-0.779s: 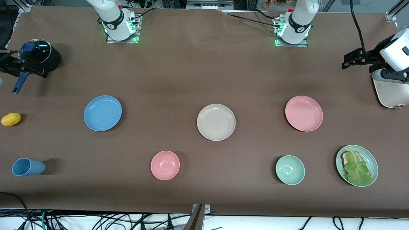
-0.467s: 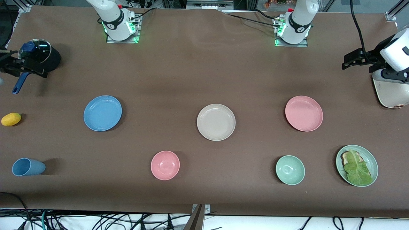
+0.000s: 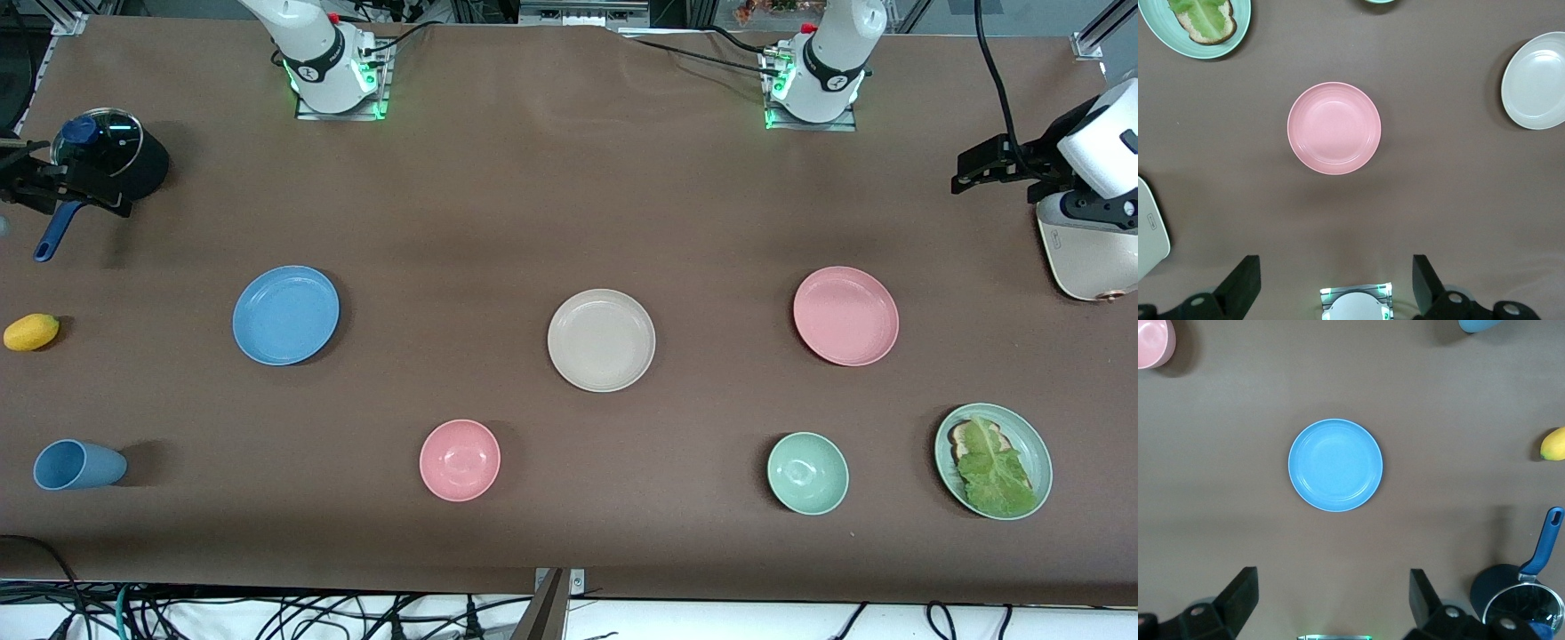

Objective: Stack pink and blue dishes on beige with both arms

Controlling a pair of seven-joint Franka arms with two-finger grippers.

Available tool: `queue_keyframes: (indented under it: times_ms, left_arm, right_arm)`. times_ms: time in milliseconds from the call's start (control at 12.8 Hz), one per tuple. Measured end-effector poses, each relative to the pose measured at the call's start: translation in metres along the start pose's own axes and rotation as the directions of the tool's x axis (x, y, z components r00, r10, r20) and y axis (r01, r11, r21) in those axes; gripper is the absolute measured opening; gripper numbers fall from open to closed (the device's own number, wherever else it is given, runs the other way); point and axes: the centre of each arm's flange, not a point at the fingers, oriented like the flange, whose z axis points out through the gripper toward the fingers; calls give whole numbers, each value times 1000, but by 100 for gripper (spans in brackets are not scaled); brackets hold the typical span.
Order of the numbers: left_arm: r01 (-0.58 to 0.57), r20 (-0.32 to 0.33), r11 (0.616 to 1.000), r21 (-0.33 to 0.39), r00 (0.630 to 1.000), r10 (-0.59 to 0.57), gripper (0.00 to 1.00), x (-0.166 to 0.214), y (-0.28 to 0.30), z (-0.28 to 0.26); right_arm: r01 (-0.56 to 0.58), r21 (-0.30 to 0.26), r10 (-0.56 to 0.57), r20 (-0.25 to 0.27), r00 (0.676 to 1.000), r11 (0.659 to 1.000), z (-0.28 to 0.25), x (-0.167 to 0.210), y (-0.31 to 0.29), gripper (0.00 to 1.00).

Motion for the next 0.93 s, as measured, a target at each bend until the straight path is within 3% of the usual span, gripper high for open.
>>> queue_keyframes:
  times_ms: [389,935]
  left_arm:
    - [0,20,1000,0,1000,0,100,8,0,10]
    - [15,120,1000,5,993,-15,100,68,-9,86]
  right_arm:
    - [0,0,0,0,1000,1000,0,0,0,100]
    - [-1,0,1,1,1000,1000,0,0,1,100]
